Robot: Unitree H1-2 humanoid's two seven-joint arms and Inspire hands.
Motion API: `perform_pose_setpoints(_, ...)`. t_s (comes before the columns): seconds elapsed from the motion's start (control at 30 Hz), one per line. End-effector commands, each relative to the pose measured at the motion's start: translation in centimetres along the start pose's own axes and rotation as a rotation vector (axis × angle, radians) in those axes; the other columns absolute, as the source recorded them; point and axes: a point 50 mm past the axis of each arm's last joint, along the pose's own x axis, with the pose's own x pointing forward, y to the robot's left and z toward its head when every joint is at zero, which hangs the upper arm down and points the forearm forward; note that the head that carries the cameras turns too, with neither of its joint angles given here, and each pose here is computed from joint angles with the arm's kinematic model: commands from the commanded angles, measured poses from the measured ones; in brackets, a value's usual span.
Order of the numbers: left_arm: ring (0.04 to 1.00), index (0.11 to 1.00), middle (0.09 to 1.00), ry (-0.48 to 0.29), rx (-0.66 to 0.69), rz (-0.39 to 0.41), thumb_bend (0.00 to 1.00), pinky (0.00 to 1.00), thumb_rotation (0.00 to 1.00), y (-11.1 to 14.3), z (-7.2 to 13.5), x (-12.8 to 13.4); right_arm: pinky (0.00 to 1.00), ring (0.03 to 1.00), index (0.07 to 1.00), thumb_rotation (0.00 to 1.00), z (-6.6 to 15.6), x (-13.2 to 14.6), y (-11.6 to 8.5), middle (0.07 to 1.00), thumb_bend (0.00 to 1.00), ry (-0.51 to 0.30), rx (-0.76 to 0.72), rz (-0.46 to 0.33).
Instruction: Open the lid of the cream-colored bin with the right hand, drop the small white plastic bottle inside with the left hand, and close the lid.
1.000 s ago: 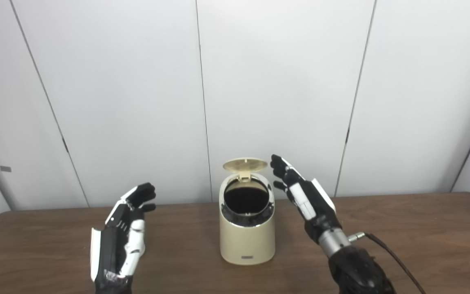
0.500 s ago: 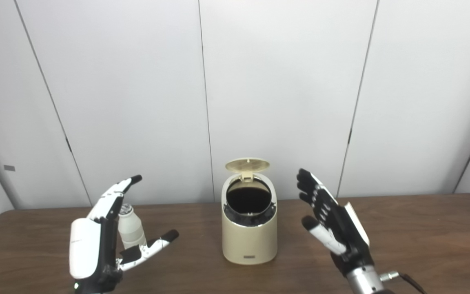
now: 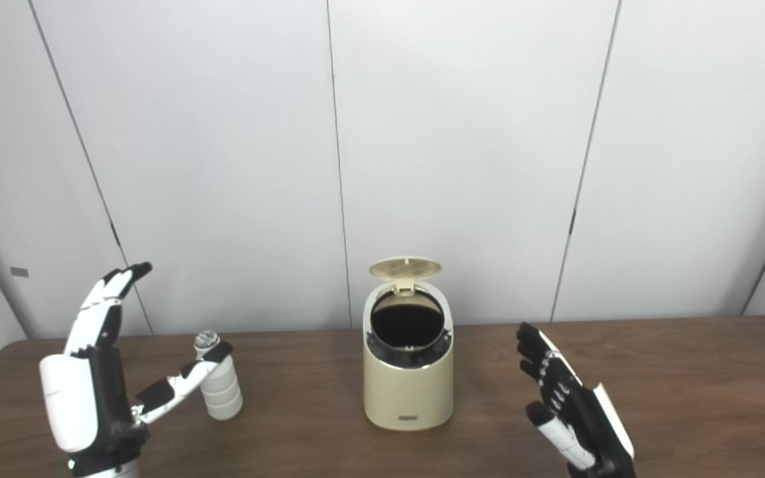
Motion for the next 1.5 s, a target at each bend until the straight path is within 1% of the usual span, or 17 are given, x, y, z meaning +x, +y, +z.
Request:
perform_pose_setpoints(0.0, 0.823, 0.775, 0.8, -0.007, -0.04, 0.081, 0.94, 0.75, 0.37, 0.3, -0.1, 1.7, 0.93, 0.948, 0.938, 0.74, 1.1, 0.5, -0.5, 0.945, 0.98, -0.082, 0.009, -0.011)
perform_pose_setpoints(0.07, 0.805, 0.765, 0.787, 0.099, -0.156, 0.077, 0.95, 0.73, 0.37, 0.3, -0.7, 1.6, 0.95, 0.957, 0.941, 0.74, 0.9, 0.1, -0.6, 0.951, 0.98, -0.074, 0.019, -0.01)
perform_pose_setpoints(0.1, 0.793, 0.766, 0.789, 0.151, -0.212, 0.063, 0.96, 0.71, 0.37, 0.2, -1.0, 1.6, 0.95, 0.96, 0.943, 0.73, 0.8, 0.0, -0.7, 0.953, 0.98, -0.07, 0.021, -0.01)
perform_pose_setpoints(0.13, 0.798, 0.775, 0.788, 0.194, -0.257, 0.045, 0.98, 0.72, 0.36, 0.2, -1.4, 1.5, 0.96, 0.962, 0.948, 0.73, 0.7, -0.1, -0.7, 0.957, 0.97, -0.067, 0.022, -0.01)
perform_pose_setpoints(0.17, 0.819, 0.793, 0.792, 0.225, -0.297, 0.021, 0.99, 0.77, 0.34, 0.0, -1.9, 1.4, 0.96, 0.964, 0.953, 0.74, 0.6, -0.2, -0.8, 0.959, 0.96, -0.065, 0.02, -0.009)
perform_pose_setpoints(0.2, 0.841, 0.81, 0.799, 0.251, -0.327, -0.007, 0.99, 0.82, 0.34, -0.1, -2.4, 1.3, 0.96, 0.965, 0.954, 0.74, 0.5, -0.3, -0.9, 0.96, 0.95, -0.063, 0.017, -0.009)
perform_pose_setpoints(0.27, 0.859, 0.833, 0.809, 0.284, -0.366, -0.055, 1.0, 0.87, 0.34, -0.4, -3.1, 1.2, 0.95, 0.962, 0.951, 0.75, 0.4, -0.4, -1.0, 0.956, 0.92, -0.059, 0.012, -0.009)
perform_pose_setpoints(0.43, 0.872, 0.885, 0.851, 0.363, -0.419, -0.181, 1.0, 0.86, 0.4, -0.9, -4.4, 0.7, 0.94, 0.954, 0.941, 0.76, 0.6, -0.4, -1.0, 0.949, 0.92, -0.058, 0.012, -0.011)
perform_pose_setpoints(0.5, 0.869, 0.896, 0.859, 0.386, -0.439, -0.222, 1.0, 0.85, 0.41, -1.2, -5.0, 0.4, 0.93, 0.951, 0.94, 0.75, 0.6, -0.3, -1.1, 0.947, 0.91, -0.057, 0.013, -0.012)
perform_pose_setpoints(0.6, 0.884, 0.911, 0.877, 0.407, -0.45, -0.287, 1.0, 0.87, 0.43, -2.0, -6.0, -0.4, 0.94, 0.953, 0.941, 0.75, 0.5, -0.3, -1.1, 0.947, 0.93, -0.051, 0.011, -0.012)
perform_pose_setpoints(0.73, 0.871, 0.896, 0.862, 0.414, -0.426, -0.328, 1.0, 0.85, 0.43, -2.7, -6.7, -1.2, 0.94, 0.953, 0.938, 0.76, 0.5, -0.3, -1.1, 0.947, 0.94, -0.05, 0.01, -0.011)
perform_pose_setpoints(0.87, 0.883, 0.886, 0.859, 0.428, -0.401, -0.369, 1.0, 0.87, 0.44, -3.4, -7.9, -1.9, 0.92, 0.949, 0.939, 0.79, 0.4, -0.5, -1.2, 0.945, 0.94, -0.048, -0.005, -0.014)
perform_pose_setpoints(0.9, 0.886, 0.891, 0.862, 0.435, -0.4, -0.378, 1.0, 0.88, 0.45, -3.6, -8.3, -2.1, 0.92, 0.95, 0.942, 0.8, 0.3, -0.5, -1.3, 0.947, 0.96, -0.045, -0.005, -0.015)
perform_pose_setpoints(1.03, 0.892, 0.896, 0.871, 0.474, -0.439, -0.403, 1.0, 0.88, 0.45, -4.1, -9.4, -2.5, 0.92, 0.945, 0.939, 0.81, 0.0, -0.7, -1.5, 0.944, 0.99, -0.043, -0.006, -0.016)
perform_pose_setpoints(1.13, 0.902, 0.899, 0.882, 0.48, -0.488, -0.423, 1.0, 0.89, 0.44, -4.4, -9.7, -2.6, 0.92, 0.95, 0.944, 0.81, -0.2, -0.8, -1.6, 0.947, 1.0, -0.037, 0.004, -0.014)
perform_pose_setpoints(1.27, 0.882, 0.895, 0.873, 0.483, -0.447, -0.433, 1.0, 0.85, 0.45, -5.0, -9.9, -2.6, 0.93, 0.95, 0.945, 0.81, -0.3, -1.1, -1.6, 0.946, 0.99, -0.029, -0.004, -0.015)
perform_pose_setpoints(1.47, 0.876, 0.897, 0.866, 0.505, -0.41, -0.446, 1.0, 0.85, 0.38, -6.4, -10.8, -2.5, 0.95, 0.962, 0.957, 0.82, 0.1, -1.3, -1.7, 0.956, 0.99, -0.024, -0.004, -0.014)
